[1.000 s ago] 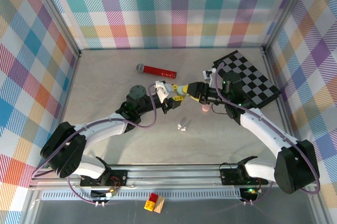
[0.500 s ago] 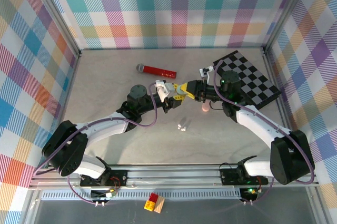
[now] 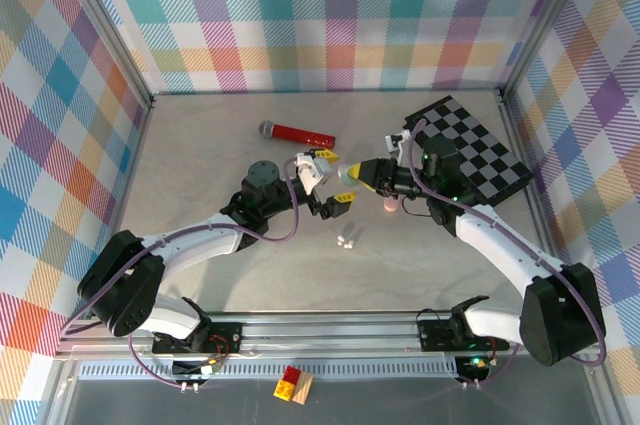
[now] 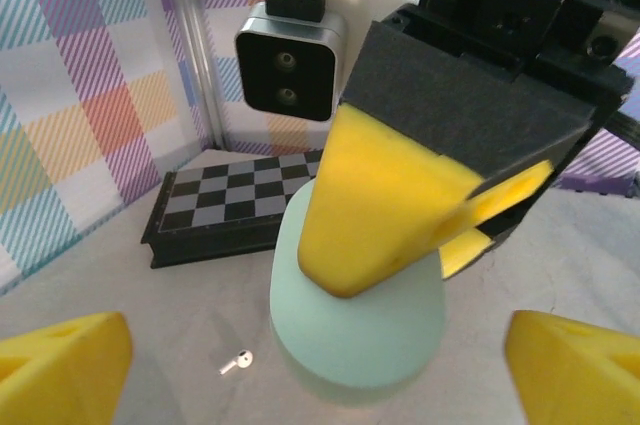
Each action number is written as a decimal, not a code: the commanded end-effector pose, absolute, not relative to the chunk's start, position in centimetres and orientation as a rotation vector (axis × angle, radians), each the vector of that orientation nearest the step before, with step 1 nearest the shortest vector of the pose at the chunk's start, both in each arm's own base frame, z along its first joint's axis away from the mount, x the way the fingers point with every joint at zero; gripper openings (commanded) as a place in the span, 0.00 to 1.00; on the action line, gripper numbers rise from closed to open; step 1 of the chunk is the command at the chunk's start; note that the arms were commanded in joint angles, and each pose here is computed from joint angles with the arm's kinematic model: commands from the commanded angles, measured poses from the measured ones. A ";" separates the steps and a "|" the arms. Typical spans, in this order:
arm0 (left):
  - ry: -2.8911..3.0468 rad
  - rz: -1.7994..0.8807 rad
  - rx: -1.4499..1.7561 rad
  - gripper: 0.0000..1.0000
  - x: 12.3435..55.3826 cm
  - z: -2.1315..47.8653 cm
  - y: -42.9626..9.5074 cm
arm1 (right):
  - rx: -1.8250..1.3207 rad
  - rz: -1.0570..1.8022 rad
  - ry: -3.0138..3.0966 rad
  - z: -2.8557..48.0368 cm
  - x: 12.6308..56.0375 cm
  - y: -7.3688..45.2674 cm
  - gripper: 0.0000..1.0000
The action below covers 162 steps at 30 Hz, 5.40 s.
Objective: Insert the wireless bluetooth earbuds into the charging case
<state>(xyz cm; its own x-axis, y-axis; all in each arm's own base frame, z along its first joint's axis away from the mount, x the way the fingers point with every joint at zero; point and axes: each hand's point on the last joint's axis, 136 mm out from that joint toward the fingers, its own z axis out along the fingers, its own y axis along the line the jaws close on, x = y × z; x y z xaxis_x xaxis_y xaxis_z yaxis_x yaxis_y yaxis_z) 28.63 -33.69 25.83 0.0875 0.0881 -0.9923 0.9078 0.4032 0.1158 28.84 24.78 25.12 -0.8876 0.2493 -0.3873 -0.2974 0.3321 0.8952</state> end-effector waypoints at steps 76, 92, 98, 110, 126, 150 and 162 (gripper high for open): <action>1.769 -0.869 0.539 1.00 32.2 19.2 -24.3 | -0.859 0.257 2.614 4.0 43.4 24.6 0.65; 1.776 -0.876 0.553 1.00 32.2 18.9 -24.5 | -0.866 0.279 2.641 2.7 43.6 25.3 0.47; 1.777 -0.872 0.560 1.00 32.1 18.9 -24.5 | -0.862 0.295 2.619 3.6 43.5 25.5 0.39; 1.707 -0.813 0.707 1.00 30.9 20.2 -24.7 | -0.901 0.485 2.360 10.9 38.7 25.7 0.34; 1.524 -1.035 1.161 0.92 23.9 23.1 -30.2 | -1.197 0.804 2.003 23.8 22.8 23.9 0.32; 1.374 -1.310 1.410 0.64 17.9 25.8 -34.0 | -1.398 1.081 1.872 25.3 17.3 25.9 0.31; 1.384 -1.322 1.413 0.56 18.0 26.0 -34.2 | -1.425 1.087 1.898 24.6 17.2 25.9 0.30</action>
